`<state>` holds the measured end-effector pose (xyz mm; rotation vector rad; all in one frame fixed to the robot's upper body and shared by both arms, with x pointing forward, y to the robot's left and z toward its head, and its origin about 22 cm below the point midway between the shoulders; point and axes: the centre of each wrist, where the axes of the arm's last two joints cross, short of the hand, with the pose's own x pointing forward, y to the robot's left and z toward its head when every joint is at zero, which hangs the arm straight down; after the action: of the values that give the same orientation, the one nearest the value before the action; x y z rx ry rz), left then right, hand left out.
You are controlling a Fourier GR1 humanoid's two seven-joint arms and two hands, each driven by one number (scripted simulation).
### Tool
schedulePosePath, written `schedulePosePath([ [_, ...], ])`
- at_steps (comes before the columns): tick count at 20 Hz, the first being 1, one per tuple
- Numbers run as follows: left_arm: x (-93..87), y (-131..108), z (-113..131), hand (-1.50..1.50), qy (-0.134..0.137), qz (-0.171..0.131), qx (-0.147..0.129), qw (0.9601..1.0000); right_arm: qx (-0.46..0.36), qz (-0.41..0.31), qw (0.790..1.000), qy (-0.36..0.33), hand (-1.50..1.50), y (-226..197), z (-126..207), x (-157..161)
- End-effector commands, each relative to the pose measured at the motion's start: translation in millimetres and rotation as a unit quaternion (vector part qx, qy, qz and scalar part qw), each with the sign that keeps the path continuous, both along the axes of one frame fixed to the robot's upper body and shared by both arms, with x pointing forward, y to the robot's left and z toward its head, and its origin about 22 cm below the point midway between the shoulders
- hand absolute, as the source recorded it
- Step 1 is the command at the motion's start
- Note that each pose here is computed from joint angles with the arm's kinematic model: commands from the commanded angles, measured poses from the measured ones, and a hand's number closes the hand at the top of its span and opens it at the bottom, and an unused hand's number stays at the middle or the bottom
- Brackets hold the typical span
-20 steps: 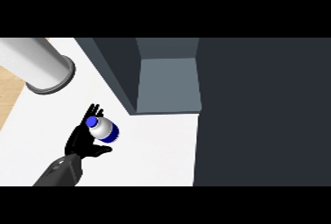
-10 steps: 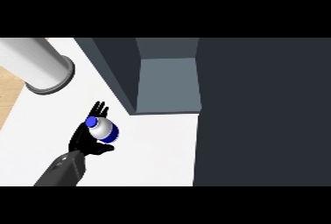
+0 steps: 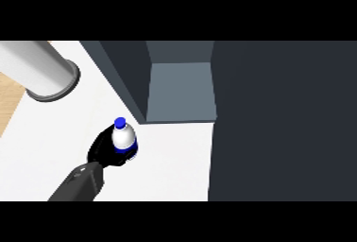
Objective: Pick up the bottled water, place it into the cabinet and close the cabinet
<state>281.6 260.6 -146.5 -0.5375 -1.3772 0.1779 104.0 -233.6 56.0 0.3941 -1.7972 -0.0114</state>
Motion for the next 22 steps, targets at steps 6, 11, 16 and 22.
schedulePosePath([
  [6,2.3,11,4,1.5,-0.054,0.021,-0.024,0.998,-0.002,-0.006,1.0,0.001,-1.5,-6,-6,4],
  [11,-43.8,53,-13,1.5,-0.063,0.13,-0.015,0.9894,0.001,-0.016,1.0,0.015,-1.5,0,-7,-5],
  [16,-24.4,39,-2,1.5,-0.065,0.125,-0.046,0.9889,0.004,-0.008,1.0,0.018,-1.5,-5,-6,-14],
  [22,-22.5,37,4,1.5,-0.051,0.106,-0.063,0.9911,0.0,-0.008,1.0,0.005,-1.5,-2,-17,-17],
])
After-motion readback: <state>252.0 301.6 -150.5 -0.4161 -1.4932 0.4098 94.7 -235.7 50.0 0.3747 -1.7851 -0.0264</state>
